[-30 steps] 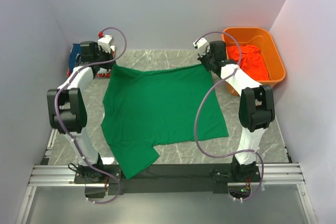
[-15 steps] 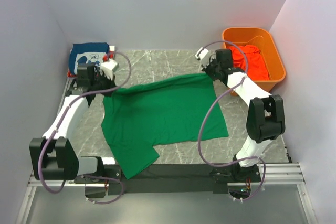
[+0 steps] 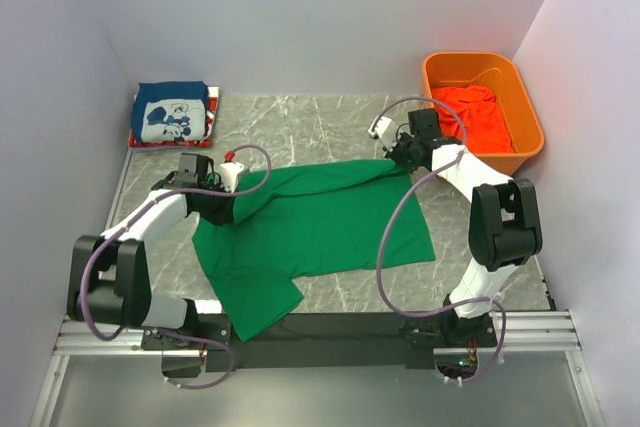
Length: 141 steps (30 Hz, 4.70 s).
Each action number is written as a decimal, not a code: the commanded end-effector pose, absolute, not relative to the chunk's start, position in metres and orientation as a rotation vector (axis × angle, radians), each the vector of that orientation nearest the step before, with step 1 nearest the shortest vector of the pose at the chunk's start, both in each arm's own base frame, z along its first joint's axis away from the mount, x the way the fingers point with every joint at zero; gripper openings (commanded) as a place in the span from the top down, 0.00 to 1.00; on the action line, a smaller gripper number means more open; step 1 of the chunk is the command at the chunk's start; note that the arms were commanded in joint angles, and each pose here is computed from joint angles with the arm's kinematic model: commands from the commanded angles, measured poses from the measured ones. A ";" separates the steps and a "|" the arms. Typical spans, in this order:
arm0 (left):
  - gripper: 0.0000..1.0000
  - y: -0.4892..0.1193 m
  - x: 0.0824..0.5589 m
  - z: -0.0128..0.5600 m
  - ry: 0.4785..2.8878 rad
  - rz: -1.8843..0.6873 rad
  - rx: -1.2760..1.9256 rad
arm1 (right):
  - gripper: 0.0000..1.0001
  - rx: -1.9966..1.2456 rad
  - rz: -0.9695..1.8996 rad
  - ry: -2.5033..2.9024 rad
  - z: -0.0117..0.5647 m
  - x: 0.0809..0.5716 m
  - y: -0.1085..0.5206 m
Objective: Fold and stack the t-shirts
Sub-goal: Fold the tshirt
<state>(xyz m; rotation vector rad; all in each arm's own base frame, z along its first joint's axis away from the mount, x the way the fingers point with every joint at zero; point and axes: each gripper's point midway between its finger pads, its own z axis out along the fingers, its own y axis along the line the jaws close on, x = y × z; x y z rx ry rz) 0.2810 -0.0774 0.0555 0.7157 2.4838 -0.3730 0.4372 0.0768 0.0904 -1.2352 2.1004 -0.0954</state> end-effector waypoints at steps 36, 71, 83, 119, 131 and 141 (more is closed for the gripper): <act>0.50 -0.127 0.404 0.078 2.408 -0.649 0.666 | 0.68 -1.209 0.227 2.461 0.099 0.403 0.092; 0.99 -0.148 0.377 0.080 2.375 -0.806 0.803 | 0.86 -1.390 -0.128 2.481 0.039 0.404 0.054; 0.99 -0.169 0.315 0.106 2.339 -0.948 0.953 | 1.00 -1.347 -0.173 2.398 0.063 0.420 0.050; 0.52 -0.086 0.374 0.107 2.454 -0.536 0.618 | 0.59 -1.330 0.049 2.409 0.100 0.413 0.065; 0.60 -0.034 0.400 0.036 2.682 -0.342 0.442 | 0.77 -1.292 0.021 2.566 0.047 0.432 0.104; 0.60 0.012 0.467 0.017 2.688 -0.167 0.390 | 0.73 -1.165 -0.225 2.636 0.019 0.464 0.083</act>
